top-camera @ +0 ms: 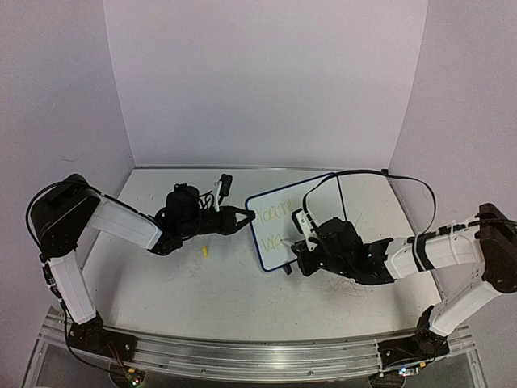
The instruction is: Write a sentence on the whiteboard
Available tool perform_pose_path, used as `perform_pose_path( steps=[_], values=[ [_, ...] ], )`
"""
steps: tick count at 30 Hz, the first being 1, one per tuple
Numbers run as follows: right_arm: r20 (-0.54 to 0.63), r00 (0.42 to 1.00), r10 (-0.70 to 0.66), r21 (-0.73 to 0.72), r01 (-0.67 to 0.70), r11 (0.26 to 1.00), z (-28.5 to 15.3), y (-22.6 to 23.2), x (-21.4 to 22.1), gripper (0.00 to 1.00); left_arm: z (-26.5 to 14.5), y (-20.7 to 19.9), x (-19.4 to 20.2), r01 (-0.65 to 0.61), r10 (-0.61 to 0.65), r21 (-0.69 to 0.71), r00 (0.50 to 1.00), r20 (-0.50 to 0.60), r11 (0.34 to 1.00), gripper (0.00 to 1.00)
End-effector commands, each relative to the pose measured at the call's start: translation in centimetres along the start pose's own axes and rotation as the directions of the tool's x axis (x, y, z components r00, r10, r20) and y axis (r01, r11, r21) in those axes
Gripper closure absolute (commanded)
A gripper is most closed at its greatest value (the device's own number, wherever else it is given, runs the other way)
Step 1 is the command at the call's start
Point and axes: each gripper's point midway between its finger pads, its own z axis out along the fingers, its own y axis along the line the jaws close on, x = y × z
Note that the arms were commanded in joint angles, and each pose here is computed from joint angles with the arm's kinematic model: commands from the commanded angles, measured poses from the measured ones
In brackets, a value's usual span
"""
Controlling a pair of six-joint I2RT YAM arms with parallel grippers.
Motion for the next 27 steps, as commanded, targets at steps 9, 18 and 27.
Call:
perform_pose_path(
  steps=[9, 18, 27],
  values=[
    [-0.054, 0.998, 0.023, 0.049, -0.02, 0.999, -0.03, -1.23, 1.96, 1.0, 0.14, -0.78, -1.11, -0.002, 0.001, 0.021, 1.0, 0.01, 1.0, 1.0],
    [-0.052, 0.998, 0.03, 0.055, -0.027, 0.998, -0.21, -1.36, 1.89, 1.0, 0.14, -0.71, -0.97, 0.0, -0.001, 0.02, 1.0, 0.006, 1.0, 1.0],
    [-0.038, 0.999, 0.014, 0.07, -0.012, 0.998, -0.24, -1.56, 1.2, 1.0, 0.18, -0.74, -1.02, 0.001, -0.001, 0.02, 1.0, 0.007, 1.0, 1.0]
  ],
)
